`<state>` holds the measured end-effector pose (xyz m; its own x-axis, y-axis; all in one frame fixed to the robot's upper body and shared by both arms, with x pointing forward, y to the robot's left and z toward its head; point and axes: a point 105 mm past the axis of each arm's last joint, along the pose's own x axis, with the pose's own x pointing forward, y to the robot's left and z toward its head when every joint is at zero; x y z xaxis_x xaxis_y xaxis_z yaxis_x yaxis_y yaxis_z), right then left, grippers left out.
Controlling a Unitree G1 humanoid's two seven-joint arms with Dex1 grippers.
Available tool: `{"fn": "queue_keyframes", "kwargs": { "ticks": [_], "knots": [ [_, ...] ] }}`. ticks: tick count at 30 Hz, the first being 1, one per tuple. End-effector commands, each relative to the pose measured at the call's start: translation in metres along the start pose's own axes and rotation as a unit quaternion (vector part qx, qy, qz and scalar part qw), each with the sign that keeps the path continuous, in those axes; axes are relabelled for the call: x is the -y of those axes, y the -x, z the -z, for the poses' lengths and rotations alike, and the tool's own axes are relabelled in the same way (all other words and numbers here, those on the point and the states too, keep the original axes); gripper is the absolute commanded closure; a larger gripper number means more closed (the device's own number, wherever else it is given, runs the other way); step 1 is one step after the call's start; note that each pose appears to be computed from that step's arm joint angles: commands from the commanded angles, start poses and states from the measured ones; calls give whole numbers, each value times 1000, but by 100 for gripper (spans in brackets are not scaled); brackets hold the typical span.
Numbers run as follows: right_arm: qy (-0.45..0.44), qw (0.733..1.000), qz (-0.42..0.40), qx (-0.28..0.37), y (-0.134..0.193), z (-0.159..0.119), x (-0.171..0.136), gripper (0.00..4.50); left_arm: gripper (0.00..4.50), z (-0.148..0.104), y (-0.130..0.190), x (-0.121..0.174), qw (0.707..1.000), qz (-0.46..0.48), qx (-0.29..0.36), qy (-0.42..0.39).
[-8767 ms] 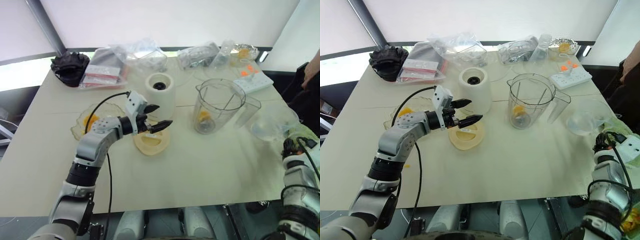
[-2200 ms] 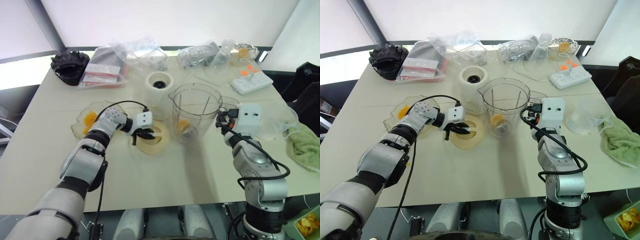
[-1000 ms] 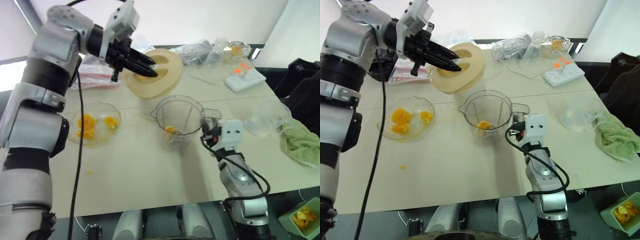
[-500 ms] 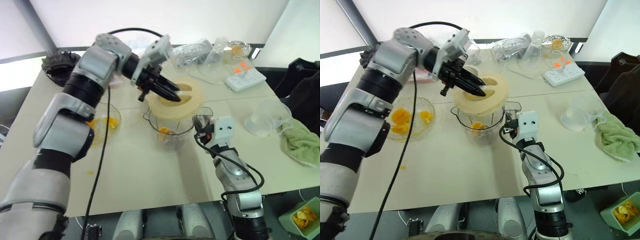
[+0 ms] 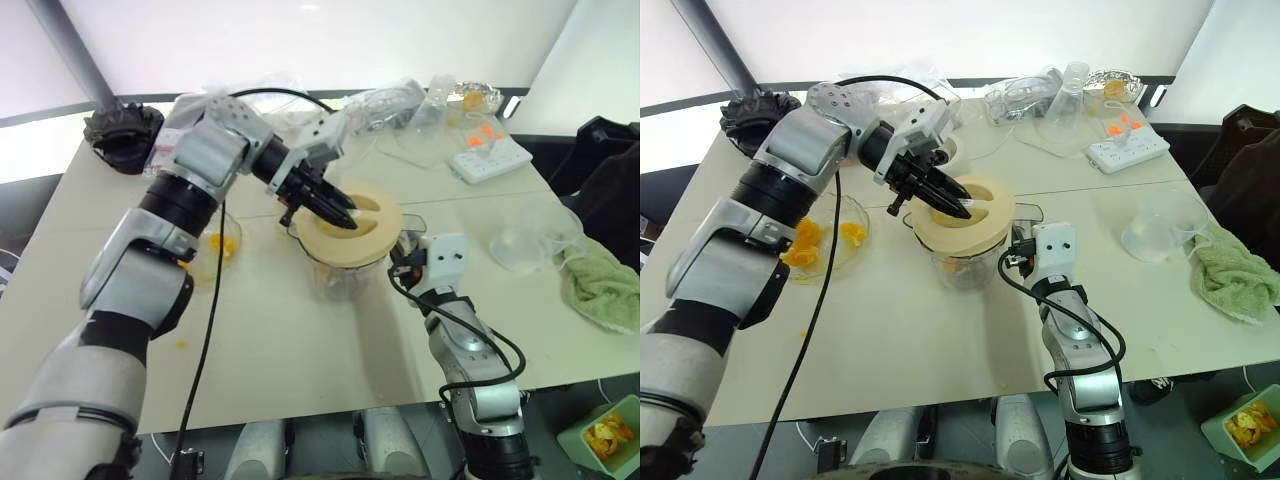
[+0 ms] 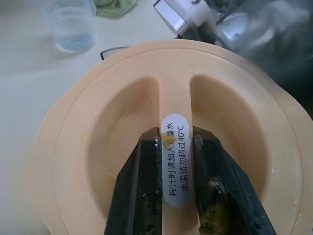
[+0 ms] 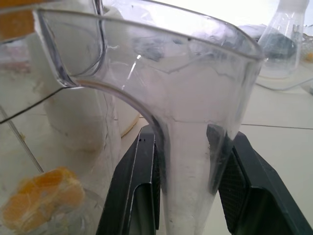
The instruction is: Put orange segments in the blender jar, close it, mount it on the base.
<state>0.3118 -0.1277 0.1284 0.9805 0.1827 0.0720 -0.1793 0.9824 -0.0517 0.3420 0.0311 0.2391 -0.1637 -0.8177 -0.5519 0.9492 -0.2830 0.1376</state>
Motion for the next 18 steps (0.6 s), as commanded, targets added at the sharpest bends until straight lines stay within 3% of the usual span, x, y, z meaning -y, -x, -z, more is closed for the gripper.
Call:
{"fn": "queue_keyframes", "kwargs": {
  "ticks": [1, 8, 18],
  "knots": [
    [-1, 999, -1, 35, -2, -16, -3, 353, 422, 13, -4, 0, 999, -6, -40, -11],
    [-4, 999, -3, 36, -4, -16, -5, 353, 422, 30, -8, -9, 994, -52, -89, -28],
    [-1, 999, -8, 42, -8, -21, -6, 353, 422, 65, -14, -1, 985, -105, -132, 44]
  ]
}}
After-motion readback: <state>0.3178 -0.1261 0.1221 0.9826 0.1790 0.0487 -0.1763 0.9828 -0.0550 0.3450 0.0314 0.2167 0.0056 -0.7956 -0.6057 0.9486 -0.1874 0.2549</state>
